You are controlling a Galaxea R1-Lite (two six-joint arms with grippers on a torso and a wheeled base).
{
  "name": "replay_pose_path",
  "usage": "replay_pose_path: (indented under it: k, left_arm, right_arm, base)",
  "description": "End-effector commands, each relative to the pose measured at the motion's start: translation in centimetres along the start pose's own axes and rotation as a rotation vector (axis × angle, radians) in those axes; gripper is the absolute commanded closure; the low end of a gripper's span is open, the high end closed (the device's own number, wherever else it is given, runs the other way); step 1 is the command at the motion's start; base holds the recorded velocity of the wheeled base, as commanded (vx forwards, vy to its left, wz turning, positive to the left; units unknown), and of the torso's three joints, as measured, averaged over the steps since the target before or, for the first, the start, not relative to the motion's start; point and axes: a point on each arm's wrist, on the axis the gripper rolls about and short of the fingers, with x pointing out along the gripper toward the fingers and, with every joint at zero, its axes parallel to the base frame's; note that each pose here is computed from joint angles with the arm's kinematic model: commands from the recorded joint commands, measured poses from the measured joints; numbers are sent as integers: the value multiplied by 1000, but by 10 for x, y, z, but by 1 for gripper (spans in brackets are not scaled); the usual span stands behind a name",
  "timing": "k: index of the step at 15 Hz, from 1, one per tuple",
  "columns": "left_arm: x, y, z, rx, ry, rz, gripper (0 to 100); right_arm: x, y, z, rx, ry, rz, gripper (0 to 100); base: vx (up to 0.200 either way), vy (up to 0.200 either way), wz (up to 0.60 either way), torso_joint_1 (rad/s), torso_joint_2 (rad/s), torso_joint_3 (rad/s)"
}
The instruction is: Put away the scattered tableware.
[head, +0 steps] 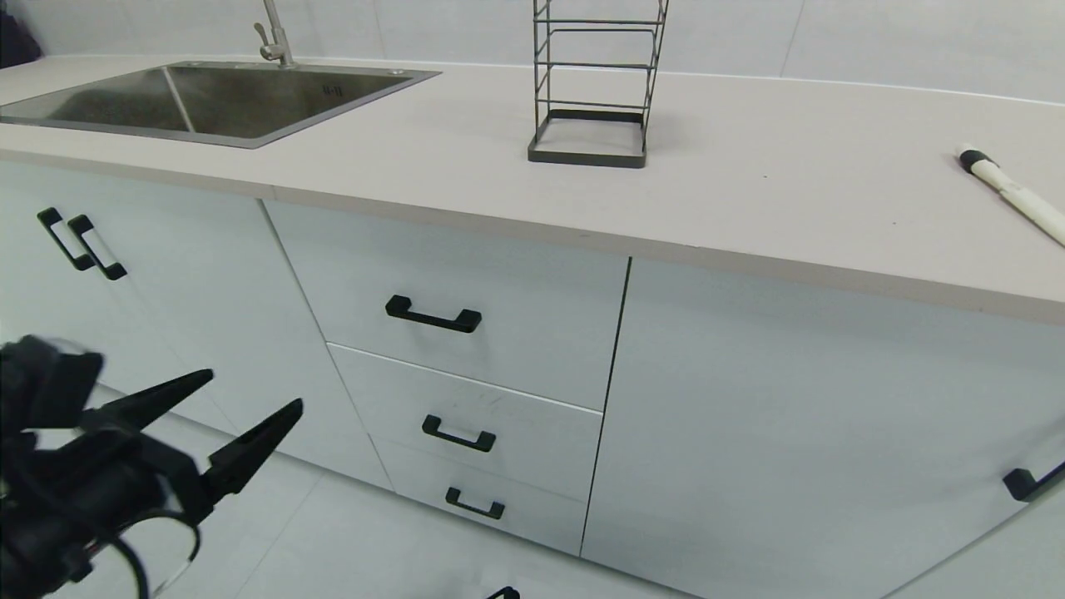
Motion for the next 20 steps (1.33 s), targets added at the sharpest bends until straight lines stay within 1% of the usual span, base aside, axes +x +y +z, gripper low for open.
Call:
replay_pose_path:
  k: [1, 3, 4, 5, 6, 7, 8, 9, 11, 12, 13, 14, 15, 16, 17, 18, 19, 20]
  left_arm:
    - [-95, -12, -9, 82, -241, 170, 0]
    - [-118, -20, -24, 90, -252, 194, 0]
    - [-135, -29, -47, 88, -228, 231, 0]
    - [-141, -33, -61, 86, -199, 246, 0]
    - [-140, -32, -66, 87, -157, 249, 0]
    - [-140, -32, -67, 80, -143, 248, 0]
    - [-139, -33, -78, 57, -37, 245, 0]
    - [-139, -32, -83, 32, 35, 263, 0]
    - [-139, -31, -83, 13, 16, 308, 0]
    - [-139, -30, -83, -16, 16, 354, 0]
    - [-140, -30, -84, -63, 12, 392, 0]
    - [-140, -30, -84, -54, 11, 392, 0]
    - [-142, -30, -85, -40, -14, 349, 0]
    - [-146, -31, -86, -30, -72, 304, 0]
    - [-146, -32, -86, -28, -72, 292, 0]
    - [-146, -32, -86, -23, -73, 277, 0]
    - [-146, -32, -86, -31, -73, 281, 0]
    - [-146, -32, -86, -31, -75, 305, 0]
  right_arm:
    - [0, 0, 0, 0, 1, 0, 0]
    - [0, 0, 0, 0, 1, 0, 0]
    - [0, 0, 0, 0, 1, 0, 0]
    - [0, 0, 0, 0, 1, 0, 0]
    - [0, 0, 0, 0, 1, 0, 0]
    - [0, 0, 0, 0, 1, 0, 0]
    - [0, 0, 0, 0, 1, 0, 0]
    - [0, 0, 0, 0, 1, 0, 0]
    - [0, 0, 0, 0, 1, 0, 0]
    - [0, 0, 0, 1, 3, 0, 0]
    - [0, 0, 0, 1, 3, -1, 0]
    - [0, 0, 0, 1, 3, -1, 0]
    - [0, 0, 0, 1, 3, -1, 0]
    - [0, 0, 0, 0, 3, -1, 0]
    - [0, 0, 0, 0, 1, -1, 0]
    - [0, 0, 0, 0, 1, -1, 0]
    - [0, 0, 0, 0, 1, -1, 0]
    - [0, 0, 0, 0, 1, -1, 0]
  base:
    - [0, 0, 0, 0, 0, 0]
    - [0, 0, 0, 0, 0, 0]
    - [0, 0, 0, 0, 0, 0]
    - [0, 0, 0, 0, 0, 0]
    - [0, 0, 0, 0, 0, 0]
    - [0, 0, 0, 0, 0, 0]
    - [0, 0, 0, 0, 0, 0]
    - [0, 0, 0, 0, 0, 0]
    - [0, 0, 0, 0, 0, 0]
    - [0, 0, -600, 2, 2, 2]
    - [0, 0, -600, 2, 2, 2]
    - [0, 0, -600, 2, 2, -2]
    - [0, 0, -600, 2, 2, 2]
    - [0, 0, -600, 2, 7, 2]
    - [0, 0, -600, 2, -2, 2]
    - [0, 0, 0, 0, 0, 0]
    - [0, 0, 0, 0, 0, 0]
    - [0, 0, 0, 0, 0, 0]
